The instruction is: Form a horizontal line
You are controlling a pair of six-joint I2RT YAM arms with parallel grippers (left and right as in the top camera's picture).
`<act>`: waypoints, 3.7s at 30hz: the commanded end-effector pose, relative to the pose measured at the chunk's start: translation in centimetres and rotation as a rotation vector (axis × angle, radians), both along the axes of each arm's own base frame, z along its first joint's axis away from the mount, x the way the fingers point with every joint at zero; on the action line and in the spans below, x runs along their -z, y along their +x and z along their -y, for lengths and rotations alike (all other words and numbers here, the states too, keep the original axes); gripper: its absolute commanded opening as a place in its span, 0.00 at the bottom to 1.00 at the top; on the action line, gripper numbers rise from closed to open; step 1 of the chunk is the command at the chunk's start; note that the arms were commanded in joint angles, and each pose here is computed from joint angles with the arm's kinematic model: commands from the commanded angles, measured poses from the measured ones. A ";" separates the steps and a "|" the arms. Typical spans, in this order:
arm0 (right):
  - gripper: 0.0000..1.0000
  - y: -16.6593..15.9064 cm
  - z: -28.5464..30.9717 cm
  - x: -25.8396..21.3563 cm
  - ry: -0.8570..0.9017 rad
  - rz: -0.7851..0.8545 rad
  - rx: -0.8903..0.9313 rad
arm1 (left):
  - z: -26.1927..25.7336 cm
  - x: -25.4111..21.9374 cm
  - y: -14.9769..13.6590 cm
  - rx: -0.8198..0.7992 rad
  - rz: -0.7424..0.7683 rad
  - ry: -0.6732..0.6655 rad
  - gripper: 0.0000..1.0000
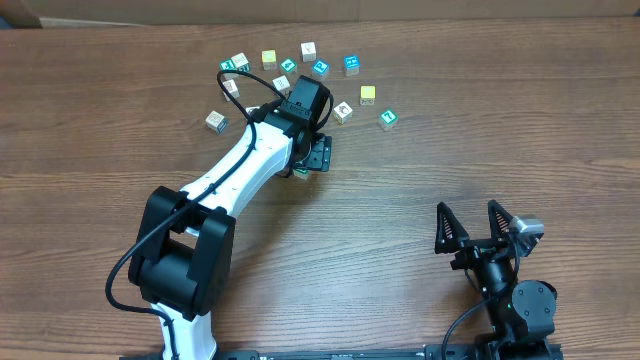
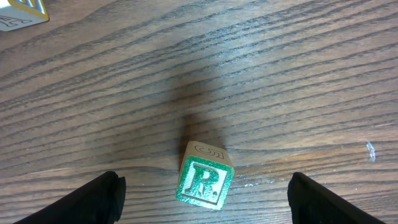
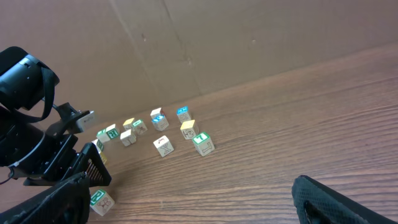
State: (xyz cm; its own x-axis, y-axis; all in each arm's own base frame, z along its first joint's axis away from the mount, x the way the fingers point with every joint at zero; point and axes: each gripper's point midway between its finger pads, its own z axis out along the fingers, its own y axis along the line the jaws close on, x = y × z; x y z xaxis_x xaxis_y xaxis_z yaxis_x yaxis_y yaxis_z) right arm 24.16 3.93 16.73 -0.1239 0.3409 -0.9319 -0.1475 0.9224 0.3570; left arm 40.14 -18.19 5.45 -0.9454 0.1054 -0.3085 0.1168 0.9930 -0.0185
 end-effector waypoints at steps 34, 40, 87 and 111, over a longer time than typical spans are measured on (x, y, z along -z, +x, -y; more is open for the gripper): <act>1.00 0.0 0.1 -0.3 0.005 0.015 0.004 | 0.6 -0.5 0.7 0.076 0.061 0.001 0.90; 1.00 0.0 0.1 -0.3 0.005 0.015 0.004 | 0.4 -0.6 1.0 0.065 0.075 0.011 0.89; 1.00 0.0 0.1 -0.3 0.005 0.015 0.004 | 0.1 0.7 0.1 -0.043 0.041 -0.023 0.93; 1.00 0.0 0.1 -0.3 0.005 0.015 0.004 | 0.3 1.5 -0.1 -0.018 0.045 -0.033 0.95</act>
